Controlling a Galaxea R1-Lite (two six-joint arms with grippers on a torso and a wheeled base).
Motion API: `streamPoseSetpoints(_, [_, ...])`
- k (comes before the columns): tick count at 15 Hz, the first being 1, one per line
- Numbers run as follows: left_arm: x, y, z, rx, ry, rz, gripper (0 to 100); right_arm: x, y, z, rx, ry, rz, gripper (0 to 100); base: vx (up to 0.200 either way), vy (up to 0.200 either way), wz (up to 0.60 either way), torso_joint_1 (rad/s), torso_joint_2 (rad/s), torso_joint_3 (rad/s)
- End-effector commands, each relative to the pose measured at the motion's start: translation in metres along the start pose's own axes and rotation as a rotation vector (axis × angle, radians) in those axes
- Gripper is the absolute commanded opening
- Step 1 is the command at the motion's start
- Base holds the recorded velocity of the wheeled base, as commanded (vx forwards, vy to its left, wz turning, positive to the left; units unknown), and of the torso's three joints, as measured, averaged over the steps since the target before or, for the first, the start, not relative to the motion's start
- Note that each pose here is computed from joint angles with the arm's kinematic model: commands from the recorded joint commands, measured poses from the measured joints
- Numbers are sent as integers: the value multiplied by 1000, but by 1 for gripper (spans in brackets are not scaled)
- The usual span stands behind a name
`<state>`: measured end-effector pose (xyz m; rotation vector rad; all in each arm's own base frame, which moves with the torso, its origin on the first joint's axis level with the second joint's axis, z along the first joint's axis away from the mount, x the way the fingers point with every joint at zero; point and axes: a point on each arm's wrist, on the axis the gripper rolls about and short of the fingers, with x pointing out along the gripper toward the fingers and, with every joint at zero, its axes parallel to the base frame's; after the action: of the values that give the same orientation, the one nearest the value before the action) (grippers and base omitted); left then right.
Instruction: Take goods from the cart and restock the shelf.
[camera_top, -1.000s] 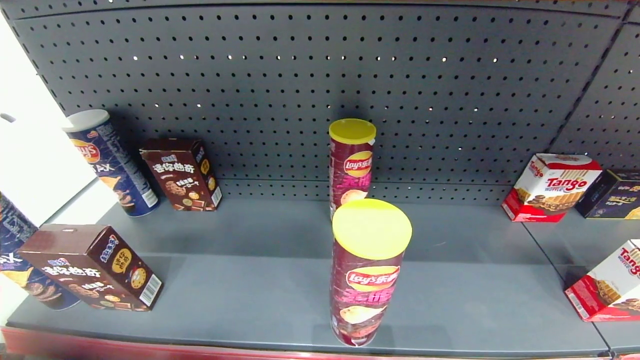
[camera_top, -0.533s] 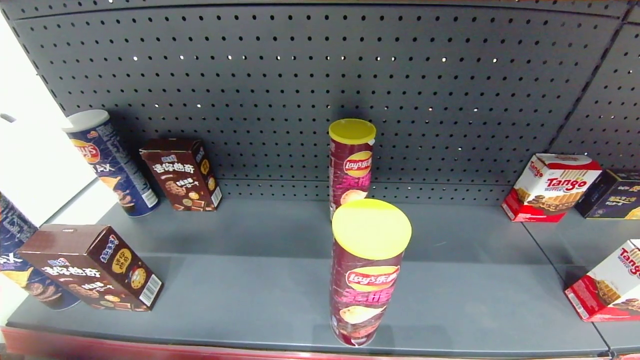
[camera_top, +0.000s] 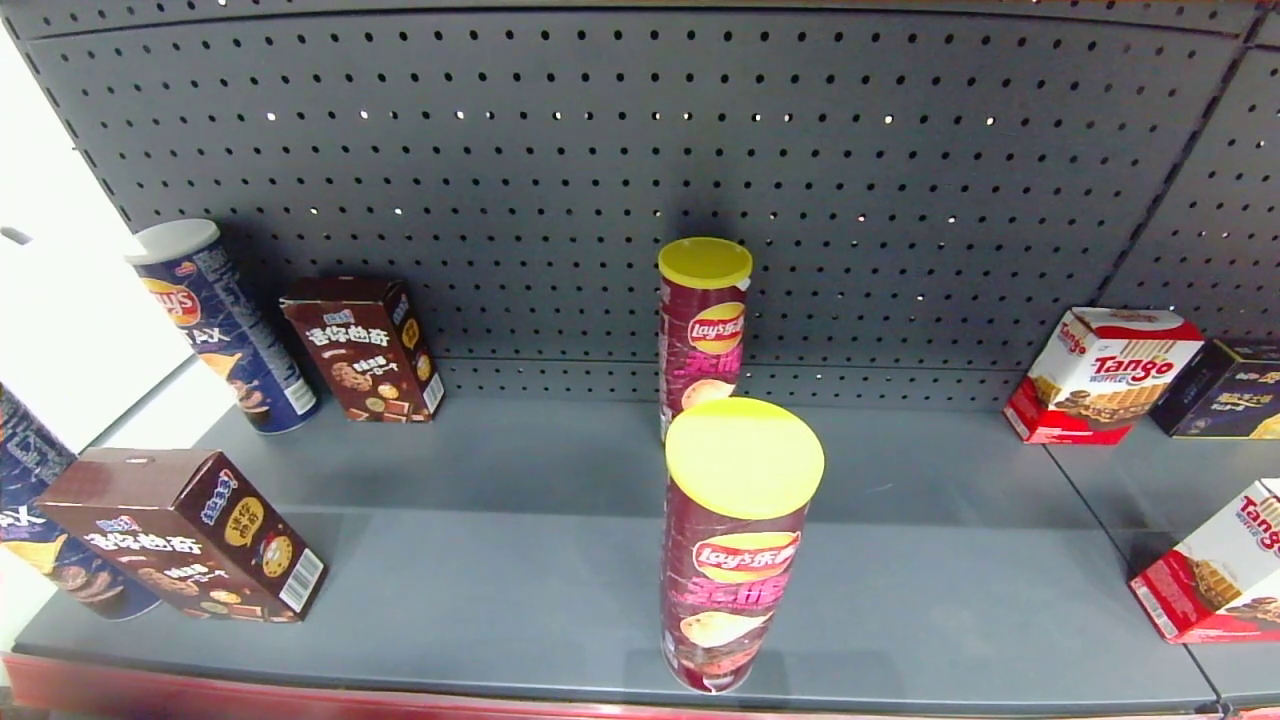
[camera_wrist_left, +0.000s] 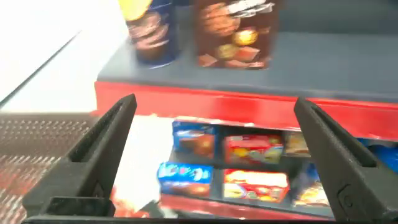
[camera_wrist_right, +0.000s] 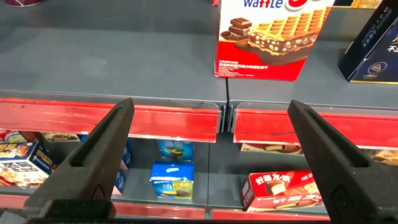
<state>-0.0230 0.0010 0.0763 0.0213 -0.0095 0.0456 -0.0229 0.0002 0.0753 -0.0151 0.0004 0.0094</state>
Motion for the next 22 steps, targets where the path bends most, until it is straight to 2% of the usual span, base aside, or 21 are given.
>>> streamPoseSetpoints(1, [0,-3,0,29,2,-127,100,0,0,0,0,1,1,100,0,0,0,0,0,0])
streamPoseSetpoints(2, [0,-3,0,40,2,-125,100,0,0,0,0,1,0,100,0,0,0,0,0,0])
streamPoseSetpoints(3, [0,-3,-1,37,4,-124,100,0,0,0,0,1,1,100,0,0,0,0,0,0])
streamPoseSetpoints(6, [0,-2,0,-3,5,-89,100,0,0,0,0,0,0,100,0,0,0,0,0,0])
streamPoseSetpoints(8, [0,-2,0,8,5,-93,100,0,0,0,0,1,1,100,0,0,0,0,0,0])
streamPoseSetpoints(15, [0,-2,0,-2,5,-87,100,0,0,0,1,1,0,100,0,0,0,0,0,0])
streamPoseSetpoints(17, [0,-2,0,-3,5,-86,100,0,0,0,1,1,1,100,-200,0,0,2,0,2])
streamPoseSetpoints(22, [0,-2,0,-2,5,-87,100,0,0,0,1,1,1,100,0,0,-120,3,3,1])
